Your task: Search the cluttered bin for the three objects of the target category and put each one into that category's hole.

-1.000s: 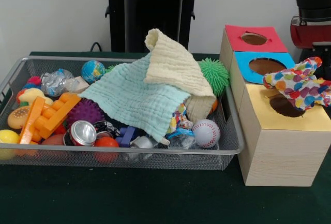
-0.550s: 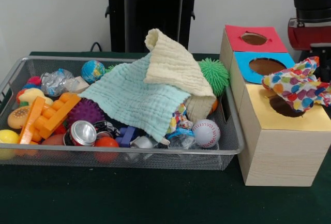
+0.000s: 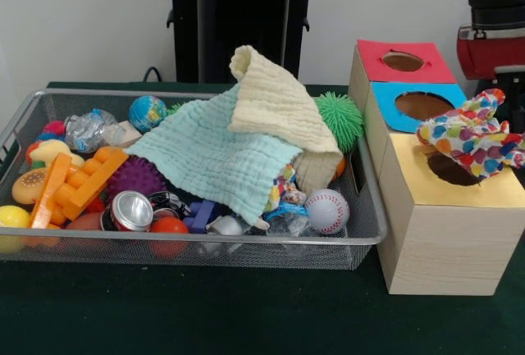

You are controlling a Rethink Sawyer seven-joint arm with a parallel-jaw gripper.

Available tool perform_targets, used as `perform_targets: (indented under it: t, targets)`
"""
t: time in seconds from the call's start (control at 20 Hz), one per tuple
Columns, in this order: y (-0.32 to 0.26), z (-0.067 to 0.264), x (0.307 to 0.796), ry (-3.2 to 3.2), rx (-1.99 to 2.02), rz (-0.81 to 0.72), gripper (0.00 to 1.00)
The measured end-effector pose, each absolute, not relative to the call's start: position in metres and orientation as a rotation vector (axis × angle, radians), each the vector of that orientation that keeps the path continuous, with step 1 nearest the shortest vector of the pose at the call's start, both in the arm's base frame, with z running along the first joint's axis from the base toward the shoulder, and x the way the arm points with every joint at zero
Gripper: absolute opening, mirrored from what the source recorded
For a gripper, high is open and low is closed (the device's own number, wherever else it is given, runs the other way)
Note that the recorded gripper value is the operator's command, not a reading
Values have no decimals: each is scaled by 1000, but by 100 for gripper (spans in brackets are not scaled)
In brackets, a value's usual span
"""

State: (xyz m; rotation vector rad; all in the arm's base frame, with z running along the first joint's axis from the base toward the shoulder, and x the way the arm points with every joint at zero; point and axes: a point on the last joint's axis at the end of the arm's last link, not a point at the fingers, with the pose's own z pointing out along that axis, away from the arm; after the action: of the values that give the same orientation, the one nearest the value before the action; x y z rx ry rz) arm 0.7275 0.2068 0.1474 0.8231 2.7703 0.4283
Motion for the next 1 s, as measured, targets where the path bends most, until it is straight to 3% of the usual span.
perform_targets:
  t: [1.0]
  targets:
    - [161,160,755,2691,714,327,0]
